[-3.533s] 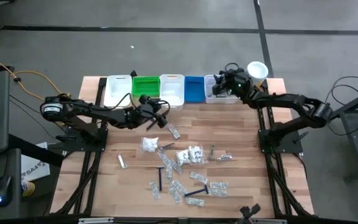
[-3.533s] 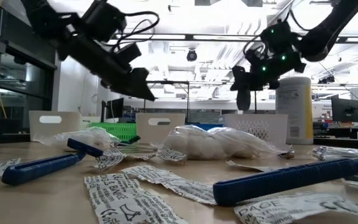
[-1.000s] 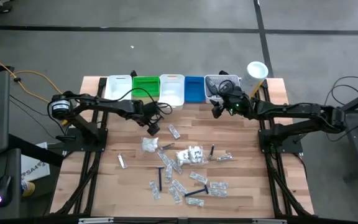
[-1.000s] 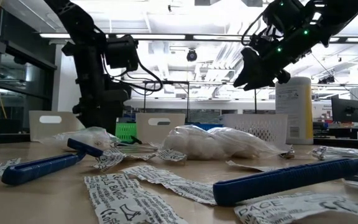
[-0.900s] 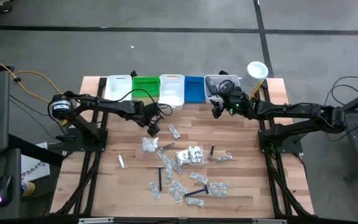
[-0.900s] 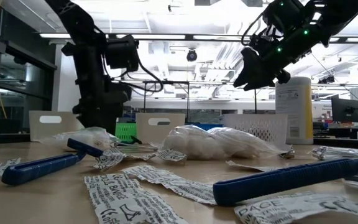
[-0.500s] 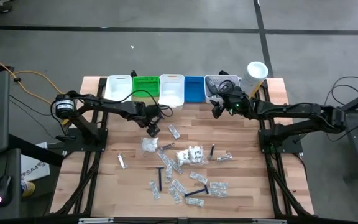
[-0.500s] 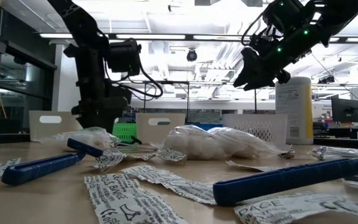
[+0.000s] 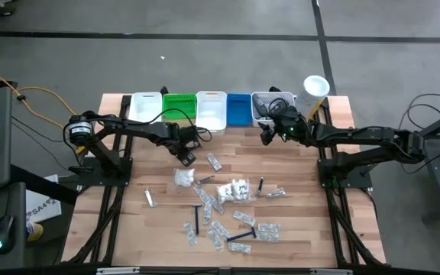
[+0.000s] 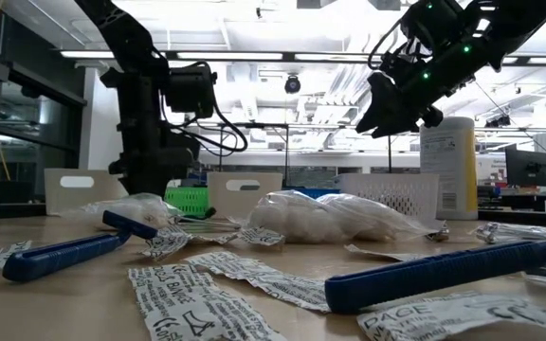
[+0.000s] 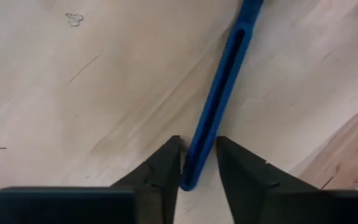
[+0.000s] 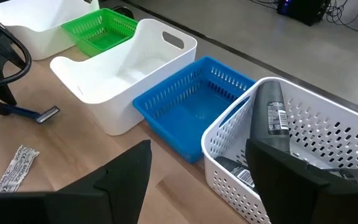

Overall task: Pick & Place Travel size toiletries
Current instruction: Put the blue razor into the green bin

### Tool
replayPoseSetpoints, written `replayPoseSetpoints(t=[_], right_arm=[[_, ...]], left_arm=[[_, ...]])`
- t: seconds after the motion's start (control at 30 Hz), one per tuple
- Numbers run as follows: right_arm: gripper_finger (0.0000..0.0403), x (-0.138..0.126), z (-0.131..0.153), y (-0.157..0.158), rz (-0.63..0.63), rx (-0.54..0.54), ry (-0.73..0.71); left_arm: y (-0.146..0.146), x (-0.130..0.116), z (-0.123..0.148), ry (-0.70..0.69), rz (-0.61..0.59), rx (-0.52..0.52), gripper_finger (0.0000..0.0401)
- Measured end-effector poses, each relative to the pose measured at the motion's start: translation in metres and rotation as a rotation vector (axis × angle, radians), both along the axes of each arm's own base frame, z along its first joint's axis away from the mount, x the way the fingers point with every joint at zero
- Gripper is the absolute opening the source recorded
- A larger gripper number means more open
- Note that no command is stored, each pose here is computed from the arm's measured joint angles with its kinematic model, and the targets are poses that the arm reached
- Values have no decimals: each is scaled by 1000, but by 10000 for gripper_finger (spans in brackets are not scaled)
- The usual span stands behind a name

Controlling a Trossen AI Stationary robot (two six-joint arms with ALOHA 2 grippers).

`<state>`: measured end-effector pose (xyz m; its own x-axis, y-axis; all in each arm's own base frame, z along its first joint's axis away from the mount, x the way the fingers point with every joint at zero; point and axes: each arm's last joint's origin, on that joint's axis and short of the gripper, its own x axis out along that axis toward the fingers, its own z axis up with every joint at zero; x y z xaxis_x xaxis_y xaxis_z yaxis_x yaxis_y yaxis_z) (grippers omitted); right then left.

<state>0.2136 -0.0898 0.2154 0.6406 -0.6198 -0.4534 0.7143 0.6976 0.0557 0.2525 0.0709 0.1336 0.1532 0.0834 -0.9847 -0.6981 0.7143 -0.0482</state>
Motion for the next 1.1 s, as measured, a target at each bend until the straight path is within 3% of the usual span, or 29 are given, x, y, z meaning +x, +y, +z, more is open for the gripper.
replayPoseSetpoints(t=[0.23, 0.63, 0.87, 0.97, 1.1], right_arm=[[254, 0, 0, 0, 1, -1, 2], [254, 0, 0, 0, 2, 0, 7], [254, 0, 0, 0, 6, -6, 12], [254, 0, 0, 0, 10, -14, 12], [254, 0, 0, 0, 13, -18, 17]], left_arm=[[-1, -1, 1, 7, -43, -20, 18], [-2, -8, 49, 61, -113, 27, 20], [4, -10, 91, 37, -70, 249, 20], [17, -8, 109, 13, -35, 353, 20], [46, -9, 114, 37, -54, 405, 21]])
